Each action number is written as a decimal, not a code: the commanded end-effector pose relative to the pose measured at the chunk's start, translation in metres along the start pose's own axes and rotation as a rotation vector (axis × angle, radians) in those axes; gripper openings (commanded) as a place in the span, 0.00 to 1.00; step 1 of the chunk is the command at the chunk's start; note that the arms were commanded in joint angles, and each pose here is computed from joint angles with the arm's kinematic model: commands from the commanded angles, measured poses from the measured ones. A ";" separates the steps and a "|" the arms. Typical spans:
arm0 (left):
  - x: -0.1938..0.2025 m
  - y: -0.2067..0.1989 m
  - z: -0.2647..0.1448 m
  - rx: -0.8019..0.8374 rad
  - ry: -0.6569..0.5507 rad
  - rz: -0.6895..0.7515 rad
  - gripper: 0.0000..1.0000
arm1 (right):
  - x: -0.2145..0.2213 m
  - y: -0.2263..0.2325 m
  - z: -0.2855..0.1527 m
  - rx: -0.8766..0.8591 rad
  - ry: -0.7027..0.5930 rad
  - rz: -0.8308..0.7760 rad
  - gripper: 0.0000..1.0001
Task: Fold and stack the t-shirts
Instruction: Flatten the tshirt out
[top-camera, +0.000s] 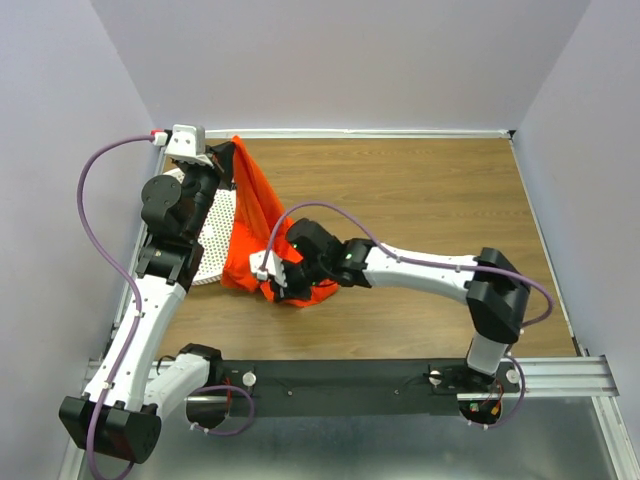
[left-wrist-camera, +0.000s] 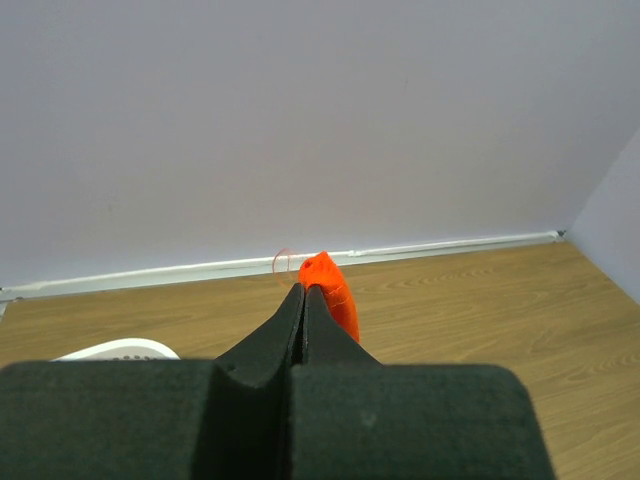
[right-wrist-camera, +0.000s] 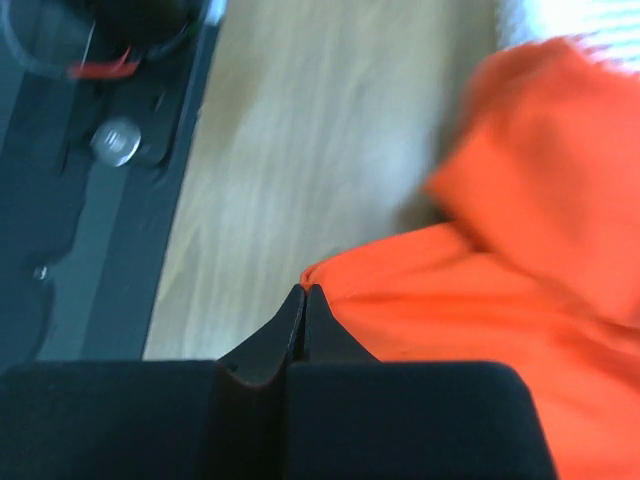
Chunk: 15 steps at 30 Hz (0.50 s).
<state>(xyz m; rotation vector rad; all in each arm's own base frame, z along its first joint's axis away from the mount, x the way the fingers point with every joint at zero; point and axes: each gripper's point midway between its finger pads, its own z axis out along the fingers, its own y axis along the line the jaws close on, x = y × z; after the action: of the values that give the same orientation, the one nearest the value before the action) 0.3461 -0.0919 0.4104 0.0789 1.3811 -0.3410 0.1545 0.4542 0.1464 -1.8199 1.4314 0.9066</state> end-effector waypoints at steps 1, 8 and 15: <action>-0.007 -0.001 -0.004 0.012 -0.036 0.008 0.00 | 0.062 0.056 0.036 -0.222 0.151 0.025 0.01; -0.007 -0.003 -0.005 0.025 -0.035 0.018 0.00 | 0.099 0.069 0.071 -0.207 0.292 0.014 0.04; -0.007 -0.005 -0.005 0.040 -0.035 0.023 0.00 | 0.118 0.067 0.073 -0.194 0.341 0.005 0.44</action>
<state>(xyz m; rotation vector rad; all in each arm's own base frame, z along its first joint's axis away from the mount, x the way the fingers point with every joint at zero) 0.3452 -0.0935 0.4049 0.0901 1.3900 -0.3459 0.0903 0.4499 0.0191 -2.1692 1.5492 0.8796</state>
